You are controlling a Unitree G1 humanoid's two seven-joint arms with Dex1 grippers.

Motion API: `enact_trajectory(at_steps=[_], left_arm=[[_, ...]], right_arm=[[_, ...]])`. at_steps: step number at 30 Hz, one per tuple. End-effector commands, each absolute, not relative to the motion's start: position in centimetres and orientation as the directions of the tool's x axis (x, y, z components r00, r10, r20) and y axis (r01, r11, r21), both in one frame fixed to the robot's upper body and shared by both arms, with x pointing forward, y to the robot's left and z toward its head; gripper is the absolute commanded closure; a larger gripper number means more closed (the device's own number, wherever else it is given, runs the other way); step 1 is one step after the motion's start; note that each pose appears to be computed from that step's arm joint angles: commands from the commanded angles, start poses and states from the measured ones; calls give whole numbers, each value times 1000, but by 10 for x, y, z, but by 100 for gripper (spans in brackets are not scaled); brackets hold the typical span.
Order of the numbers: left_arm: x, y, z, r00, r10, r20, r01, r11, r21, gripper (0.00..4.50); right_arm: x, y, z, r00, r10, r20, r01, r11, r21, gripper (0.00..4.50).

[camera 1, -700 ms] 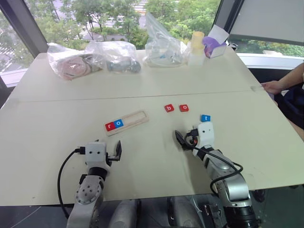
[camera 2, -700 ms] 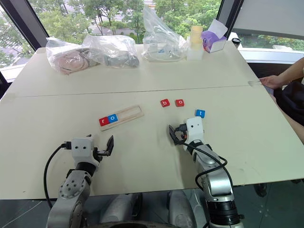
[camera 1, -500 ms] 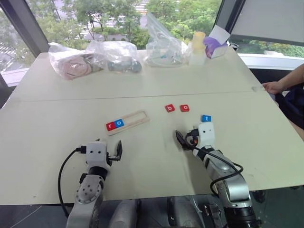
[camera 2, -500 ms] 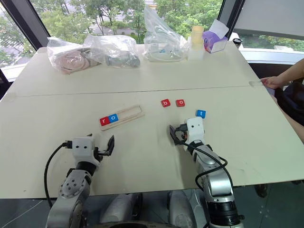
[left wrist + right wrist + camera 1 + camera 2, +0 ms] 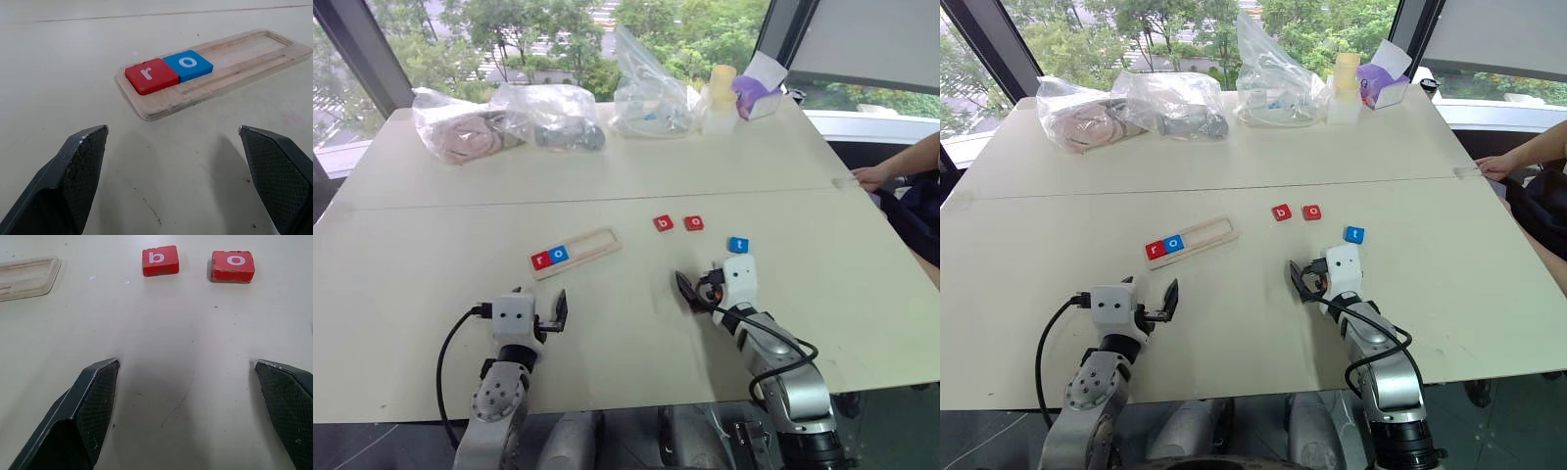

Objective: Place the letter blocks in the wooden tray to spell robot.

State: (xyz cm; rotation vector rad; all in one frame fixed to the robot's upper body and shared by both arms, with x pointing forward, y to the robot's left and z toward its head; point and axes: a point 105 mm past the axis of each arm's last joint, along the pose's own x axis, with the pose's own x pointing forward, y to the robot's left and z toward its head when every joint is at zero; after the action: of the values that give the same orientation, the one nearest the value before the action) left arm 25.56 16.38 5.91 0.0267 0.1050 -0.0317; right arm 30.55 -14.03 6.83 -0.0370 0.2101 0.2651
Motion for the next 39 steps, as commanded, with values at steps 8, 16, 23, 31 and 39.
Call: enact_trajectory(at_steps=[8, 16, 23, 31, 39], left_arm=[[268, 159, 73, 998, -49, -40, 50, 999, 20, 0], [278, 159, 97, 983, -184, 25, 182, 981, 73, 0], [282, 141, 137, 854, -517, 51, 508, 851, 131, 0], [299, 159, 145, 667, -732, -140, 742, 634, 218, 0], [317, 190, 142, 572, -769, -285, 817, 506, 277, 0]], right_arm=[[301, -154, 67, 949, 223, -224, -236, 971, -31, 4], [313, -150, 93, 945, 301, -126, -319, 936, -152, 4], [327, -156, 135, 908, 408, -92, -418, 892, -174, 4], [306, -152, 167, 683, 684, -257, -730, 621, -286, 4], [296, -142, 178, 598, 742, -302, -795, 504, -336, 4]])
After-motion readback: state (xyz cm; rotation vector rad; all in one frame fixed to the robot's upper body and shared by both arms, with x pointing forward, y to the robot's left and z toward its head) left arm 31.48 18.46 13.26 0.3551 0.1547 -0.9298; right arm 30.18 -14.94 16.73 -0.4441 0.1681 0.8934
